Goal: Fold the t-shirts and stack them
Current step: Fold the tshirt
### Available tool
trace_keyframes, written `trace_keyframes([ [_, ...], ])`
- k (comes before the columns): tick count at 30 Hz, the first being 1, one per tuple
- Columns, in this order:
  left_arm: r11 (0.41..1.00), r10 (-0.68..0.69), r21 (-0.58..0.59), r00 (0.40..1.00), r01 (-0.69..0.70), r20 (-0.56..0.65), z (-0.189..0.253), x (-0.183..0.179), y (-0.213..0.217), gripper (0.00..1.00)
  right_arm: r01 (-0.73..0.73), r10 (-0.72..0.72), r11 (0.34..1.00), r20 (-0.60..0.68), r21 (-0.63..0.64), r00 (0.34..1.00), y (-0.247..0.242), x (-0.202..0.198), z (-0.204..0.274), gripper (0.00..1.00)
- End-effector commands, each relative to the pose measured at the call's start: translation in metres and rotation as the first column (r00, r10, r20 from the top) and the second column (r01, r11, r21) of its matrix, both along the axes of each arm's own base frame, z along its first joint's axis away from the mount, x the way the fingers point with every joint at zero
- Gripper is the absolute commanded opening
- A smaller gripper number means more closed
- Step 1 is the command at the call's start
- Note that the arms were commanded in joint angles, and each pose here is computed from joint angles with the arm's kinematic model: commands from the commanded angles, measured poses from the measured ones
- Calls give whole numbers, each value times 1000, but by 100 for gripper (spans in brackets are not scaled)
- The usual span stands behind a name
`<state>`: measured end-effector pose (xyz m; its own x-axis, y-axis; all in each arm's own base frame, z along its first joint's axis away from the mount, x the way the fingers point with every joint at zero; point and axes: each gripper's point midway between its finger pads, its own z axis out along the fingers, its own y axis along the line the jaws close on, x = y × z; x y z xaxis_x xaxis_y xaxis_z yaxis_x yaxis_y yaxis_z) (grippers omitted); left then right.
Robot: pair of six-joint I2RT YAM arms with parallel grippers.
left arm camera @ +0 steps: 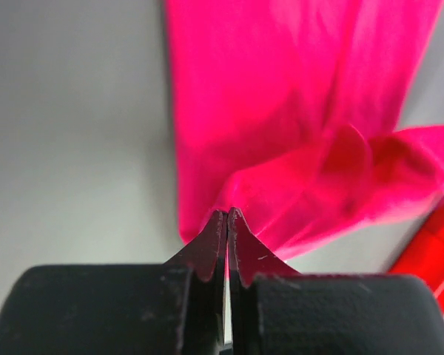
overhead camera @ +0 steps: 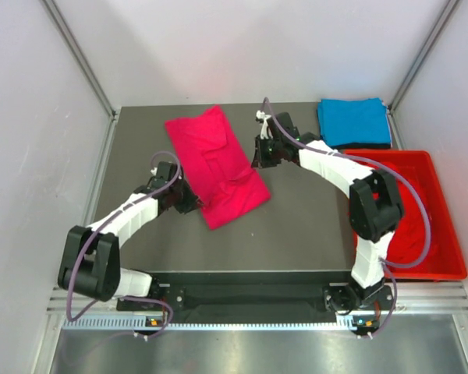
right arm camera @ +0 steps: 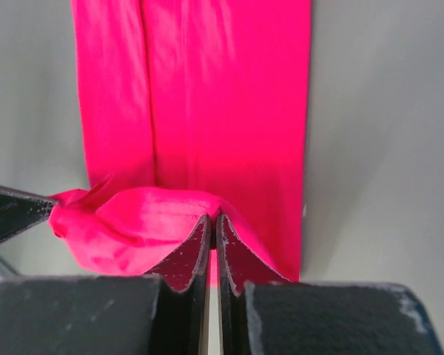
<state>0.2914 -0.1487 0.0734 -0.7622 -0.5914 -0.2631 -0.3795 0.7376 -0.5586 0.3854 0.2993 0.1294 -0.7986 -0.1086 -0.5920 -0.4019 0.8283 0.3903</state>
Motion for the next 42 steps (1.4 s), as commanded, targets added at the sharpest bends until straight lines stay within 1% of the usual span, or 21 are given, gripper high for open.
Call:
trace_keyframes([
  [1,999,-26,22,997,24,72,14,27,7,0,-41,41,999,52,6,998,17,20,10,0],
  [2,1000,-11,17,996,9,88,20,36,12,0,-43,42,999,73,16,996,22,28,18,0],
  [3,1000,-4,23,997,2,83,17,40,15,0,-42,41,999,60,9,997,24,32,10,0],
  [5,1000,4,21,995,-6,98,23,54,21,0,-44,43,999,74,11,996,30,44,10,0],
  [7,1000,7,11,996,-8,84,17,62,26,0,-46,43,999,100,29,994,36,56,20,0],
  [8,1000,-3,3,997,2,80,18,69,26,0,-58,55,998,84,29,995,38,59,12,0],
  [13,1000,25,-8,998,-24,51,9,82,41,0,-71,65,996,106,58,992,50,76,18,0],
  [20,999,21,-50,997,-17,78,5,109,48,0,-63,52,994,116,91,992,53,100,10,0],
  [24,998,32,-61,996,-27,85,5,121,55,0,-55,39,989,120,136,992,54,112,7,0],
  [35,998,26,-64,995,-20,97,3,154,57,0,-65,13,959,187,275,982,62,143,15,0],
  [36,997,46,-62,994,-40,97,2,158,68,0,-71,8,952,205,299,979,64,148,21,0],
  [42,998,54,-38,994,-51,93,-2,172,76,0,-68,-16,928,221,366,975,68,161,14,0],
])
